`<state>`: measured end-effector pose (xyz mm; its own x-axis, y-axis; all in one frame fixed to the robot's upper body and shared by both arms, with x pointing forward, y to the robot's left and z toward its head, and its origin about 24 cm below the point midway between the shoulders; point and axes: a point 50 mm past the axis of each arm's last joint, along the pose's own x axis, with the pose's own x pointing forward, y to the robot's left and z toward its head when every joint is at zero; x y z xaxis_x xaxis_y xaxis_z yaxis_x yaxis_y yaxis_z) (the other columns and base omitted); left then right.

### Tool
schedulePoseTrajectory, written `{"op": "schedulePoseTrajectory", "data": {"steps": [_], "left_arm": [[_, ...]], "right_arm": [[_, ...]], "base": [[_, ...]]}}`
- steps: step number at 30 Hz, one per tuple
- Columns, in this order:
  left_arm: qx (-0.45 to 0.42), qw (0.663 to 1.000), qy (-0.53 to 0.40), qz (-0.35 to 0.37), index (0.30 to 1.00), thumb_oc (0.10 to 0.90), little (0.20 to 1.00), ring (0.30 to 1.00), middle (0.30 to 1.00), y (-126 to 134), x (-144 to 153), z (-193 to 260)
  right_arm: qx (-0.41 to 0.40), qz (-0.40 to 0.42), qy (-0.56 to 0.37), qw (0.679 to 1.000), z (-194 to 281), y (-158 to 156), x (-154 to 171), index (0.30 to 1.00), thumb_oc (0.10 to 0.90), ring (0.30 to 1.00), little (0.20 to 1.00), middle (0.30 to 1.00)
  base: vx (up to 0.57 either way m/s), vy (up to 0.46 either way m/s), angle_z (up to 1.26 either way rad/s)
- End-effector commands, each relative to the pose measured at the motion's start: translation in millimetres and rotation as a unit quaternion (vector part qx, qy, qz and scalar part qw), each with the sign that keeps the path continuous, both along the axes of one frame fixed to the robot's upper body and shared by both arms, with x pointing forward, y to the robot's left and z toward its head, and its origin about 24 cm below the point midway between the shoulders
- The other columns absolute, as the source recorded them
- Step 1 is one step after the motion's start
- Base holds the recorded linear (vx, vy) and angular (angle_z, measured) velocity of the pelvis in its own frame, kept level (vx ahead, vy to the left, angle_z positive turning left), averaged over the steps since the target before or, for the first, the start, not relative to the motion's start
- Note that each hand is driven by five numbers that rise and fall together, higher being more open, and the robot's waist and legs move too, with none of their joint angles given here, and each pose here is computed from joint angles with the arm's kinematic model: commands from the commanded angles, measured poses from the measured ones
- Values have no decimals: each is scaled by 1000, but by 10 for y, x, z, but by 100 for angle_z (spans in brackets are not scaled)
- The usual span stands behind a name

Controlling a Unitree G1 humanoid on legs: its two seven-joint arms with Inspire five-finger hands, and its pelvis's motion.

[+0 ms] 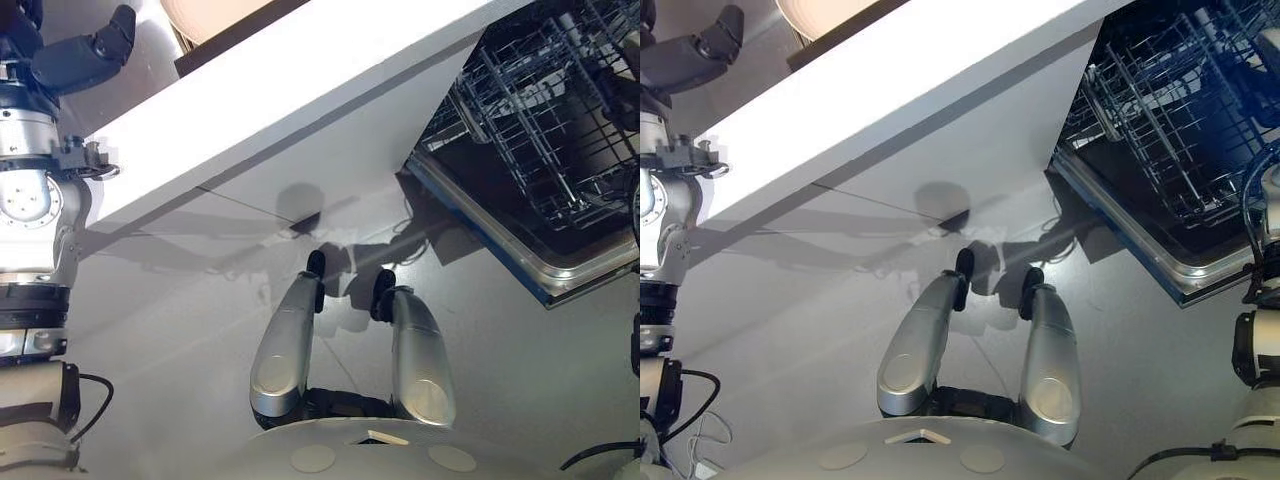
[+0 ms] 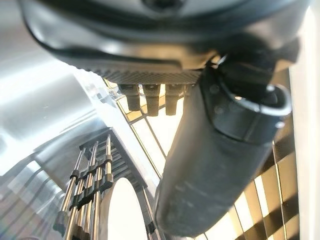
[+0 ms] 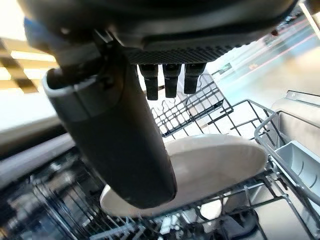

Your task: Pick up plates and place into dishwasher.

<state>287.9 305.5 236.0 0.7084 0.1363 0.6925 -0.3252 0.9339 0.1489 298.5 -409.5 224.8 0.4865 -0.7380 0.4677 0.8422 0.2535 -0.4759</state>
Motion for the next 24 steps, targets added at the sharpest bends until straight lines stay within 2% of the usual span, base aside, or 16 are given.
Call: {"op": "schedulePoseTrajectory", "data": {"steps": [1,11,24], "left_arm": [[-11,998,-66,2,900,800,900,900,900,81,-187,97],[-16,999,-27,-6,900,800,900,900,900,87,-159,-95],[11,999,35,-6,900,800,900,900,900,72,-129,-284]], "right_arm": [[-40,33,-74,996,279,53,-66,900,800,900,900,900],[-28,41,-37,998,89,5,-132,900,800,900,900,900],[-35,123,-67,990,41,245,-164,900,800,900,900,900]], "base": [[29,89,-7],[6,100,-4],[2,110,-13]]}}
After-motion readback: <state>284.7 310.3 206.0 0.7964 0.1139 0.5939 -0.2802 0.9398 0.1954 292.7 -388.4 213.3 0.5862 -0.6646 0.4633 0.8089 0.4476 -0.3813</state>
